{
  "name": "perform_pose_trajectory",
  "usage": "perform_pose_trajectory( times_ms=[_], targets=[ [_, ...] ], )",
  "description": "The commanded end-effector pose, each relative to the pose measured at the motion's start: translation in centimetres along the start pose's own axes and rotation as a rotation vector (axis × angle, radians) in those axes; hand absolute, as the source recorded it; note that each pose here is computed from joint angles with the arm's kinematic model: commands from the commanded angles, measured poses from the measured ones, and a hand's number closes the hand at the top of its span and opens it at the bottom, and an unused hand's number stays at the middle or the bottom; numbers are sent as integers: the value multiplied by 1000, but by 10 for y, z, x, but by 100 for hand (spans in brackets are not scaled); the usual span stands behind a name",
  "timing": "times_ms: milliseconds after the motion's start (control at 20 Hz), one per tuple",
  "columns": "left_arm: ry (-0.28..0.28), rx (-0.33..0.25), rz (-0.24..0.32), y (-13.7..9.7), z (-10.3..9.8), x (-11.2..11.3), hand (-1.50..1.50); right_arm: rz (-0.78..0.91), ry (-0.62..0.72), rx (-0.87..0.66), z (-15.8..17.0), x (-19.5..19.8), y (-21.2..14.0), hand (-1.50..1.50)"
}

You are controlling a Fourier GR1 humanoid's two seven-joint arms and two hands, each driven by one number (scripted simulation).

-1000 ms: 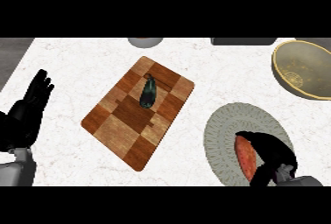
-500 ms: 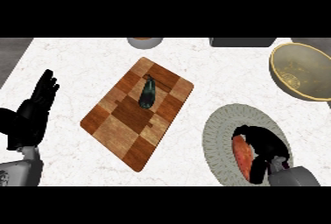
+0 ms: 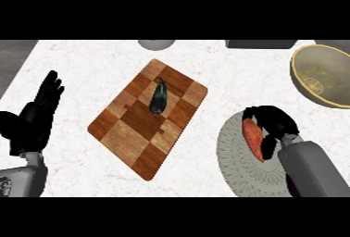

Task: Pick the sweet potato from the placemat and place it in the bowl

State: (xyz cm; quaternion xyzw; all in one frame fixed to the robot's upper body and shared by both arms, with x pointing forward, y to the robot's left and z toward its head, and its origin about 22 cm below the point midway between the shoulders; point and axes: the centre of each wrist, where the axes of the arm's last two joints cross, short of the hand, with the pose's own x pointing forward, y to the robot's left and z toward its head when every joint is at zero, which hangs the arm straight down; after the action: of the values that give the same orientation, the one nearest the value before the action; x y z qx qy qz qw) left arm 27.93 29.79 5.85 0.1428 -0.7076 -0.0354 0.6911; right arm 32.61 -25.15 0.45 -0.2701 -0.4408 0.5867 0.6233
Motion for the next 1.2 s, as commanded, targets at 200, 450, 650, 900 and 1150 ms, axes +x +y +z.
perform_pose_trajectory(
  times_ms=[200,450,650,900,1150],
  targets=[
    [10,31,-14,5,-3,2,0,75,-56,-201,-1,-3,-57,150],
    [29,33,9,6,4,-3,0,79,-45,-483,46,3,-102,150],
    [17,32,-11,6,7,-7,0,-13,-35,-751,75,4,-133,150],
    [12,28,-3,11,13,-6,0,-146,9,-840,110,-10,-148,150],
    [0,6,5,14,-6,10,0,-211,59,-847,115,-39,-206,150]
  ],
)
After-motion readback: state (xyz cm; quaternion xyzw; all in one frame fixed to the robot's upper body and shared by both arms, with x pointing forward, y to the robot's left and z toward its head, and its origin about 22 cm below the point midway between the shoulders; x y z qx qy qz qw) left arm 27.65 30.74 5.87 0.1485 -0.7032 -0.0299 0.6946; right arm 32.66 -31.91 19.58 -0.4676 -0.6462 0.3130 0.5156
